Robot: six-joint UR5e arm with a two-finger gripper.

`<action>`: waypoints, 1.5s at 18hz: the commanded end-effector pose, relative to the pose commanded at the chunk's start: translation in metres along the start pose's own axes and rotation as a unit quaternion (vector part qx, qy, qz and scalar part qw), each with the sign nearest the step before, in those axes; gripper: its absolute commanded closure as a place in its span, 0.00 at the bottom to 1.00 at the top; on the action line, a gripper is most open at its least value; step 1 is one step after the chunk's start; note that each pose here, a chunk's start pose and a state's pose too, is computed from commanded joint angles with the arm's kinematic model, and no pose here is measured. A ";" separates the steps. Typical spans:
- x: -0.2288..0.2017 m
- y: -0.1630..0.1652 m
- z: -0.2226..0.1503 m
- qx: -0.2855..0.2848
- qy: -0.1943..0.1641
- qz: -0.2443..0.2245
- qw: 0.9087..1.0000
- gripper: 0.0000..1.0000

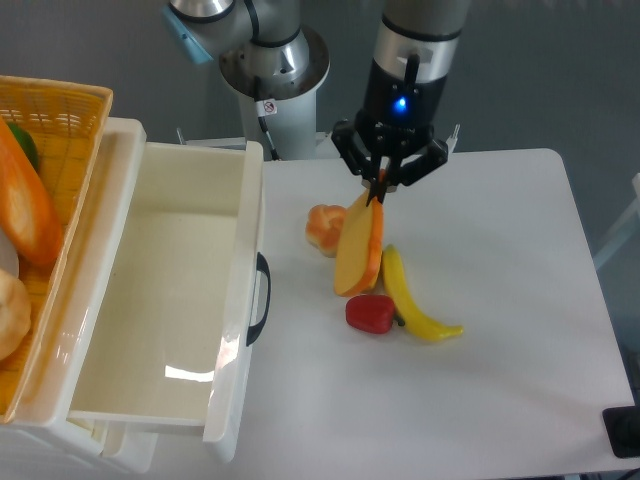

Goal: Place the bread slice in the upper white drawer
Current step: 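Carry the bread slice over the open white drawer, then open the gripper to drop the bread slice into the drawer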

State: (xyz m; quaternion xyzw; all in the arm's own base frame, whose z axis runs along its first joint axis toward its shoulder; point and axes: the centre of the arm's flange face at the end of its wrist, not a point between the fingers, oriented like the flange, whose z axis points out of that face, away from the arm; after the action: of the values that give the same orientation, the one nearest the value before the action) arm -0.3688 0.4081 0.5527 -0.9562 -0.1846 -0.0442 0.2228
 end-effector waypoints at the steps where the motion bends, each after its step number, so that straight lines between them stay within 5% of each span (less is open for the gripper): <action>1: 0.005 -0.001 -0.003 0.009 0.010 -0.011 1.000 1.00; 12: 0.117 0.006 0.001 -0.007 0.065 0.043 0.997 1.00; 19: 0.136 0.010 0.018 -0.022 0.078 0.057 0.995 0.91; 22: 0.144 0.010 0.024 -0.026 0.082 0.065 0.994 0.82; 27: 0.146 0.012 0.036 -0.039 0.078 0.074 0.993 0.41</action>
State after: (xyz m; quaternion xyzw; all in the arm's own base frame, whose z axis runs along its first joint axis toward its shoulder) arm -0.2292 0.4628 0.5395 -0.9688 -0.0930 -0.1095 0.2020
